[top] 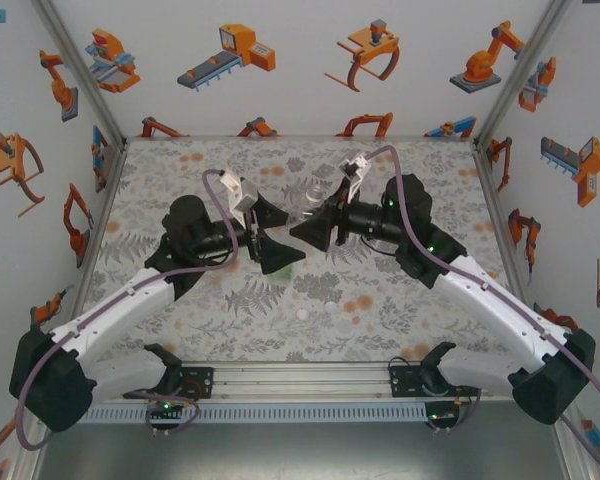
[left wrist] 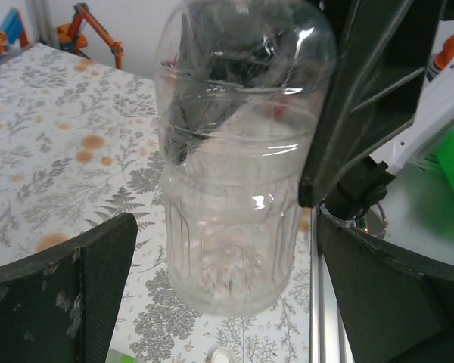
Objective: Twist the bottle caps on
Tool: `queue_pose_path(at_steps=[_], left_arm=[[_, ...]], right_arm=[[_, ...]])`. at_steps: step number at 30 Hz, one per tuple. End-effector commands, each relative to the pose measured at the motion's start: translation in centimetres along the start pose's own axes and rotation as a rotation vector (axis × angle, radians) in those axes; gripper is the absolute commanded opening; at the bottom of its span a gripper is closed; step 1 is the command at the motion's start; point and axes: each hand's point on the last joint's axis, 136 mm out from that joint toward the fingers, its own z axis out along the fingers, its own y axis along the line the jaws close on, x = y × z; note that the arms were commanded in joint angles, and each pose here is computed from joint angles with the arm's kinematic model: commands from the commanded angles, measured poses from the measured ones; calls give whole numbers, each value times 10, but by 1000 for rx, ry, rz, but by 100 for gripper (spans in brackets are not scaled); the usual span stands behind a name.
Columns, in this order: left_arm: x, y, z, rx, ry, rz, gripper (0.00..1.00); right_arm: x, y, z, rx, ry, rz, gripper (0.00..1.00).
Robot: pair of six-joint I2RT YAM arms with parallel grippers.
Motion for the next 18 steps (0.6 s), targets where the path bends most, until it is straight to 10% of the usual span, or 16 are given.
queue_pose_path(at_steps=[1, 18], left_arm=[[-23, -20, 4, 98, -53, 63, 97], [-28, -39, 1, 175, -55, 62, 52]], right_arm=[[-28, 29, 0, -85, -79, -29, 23], [-29, 53, 5, -102, -73, -63, 22]])
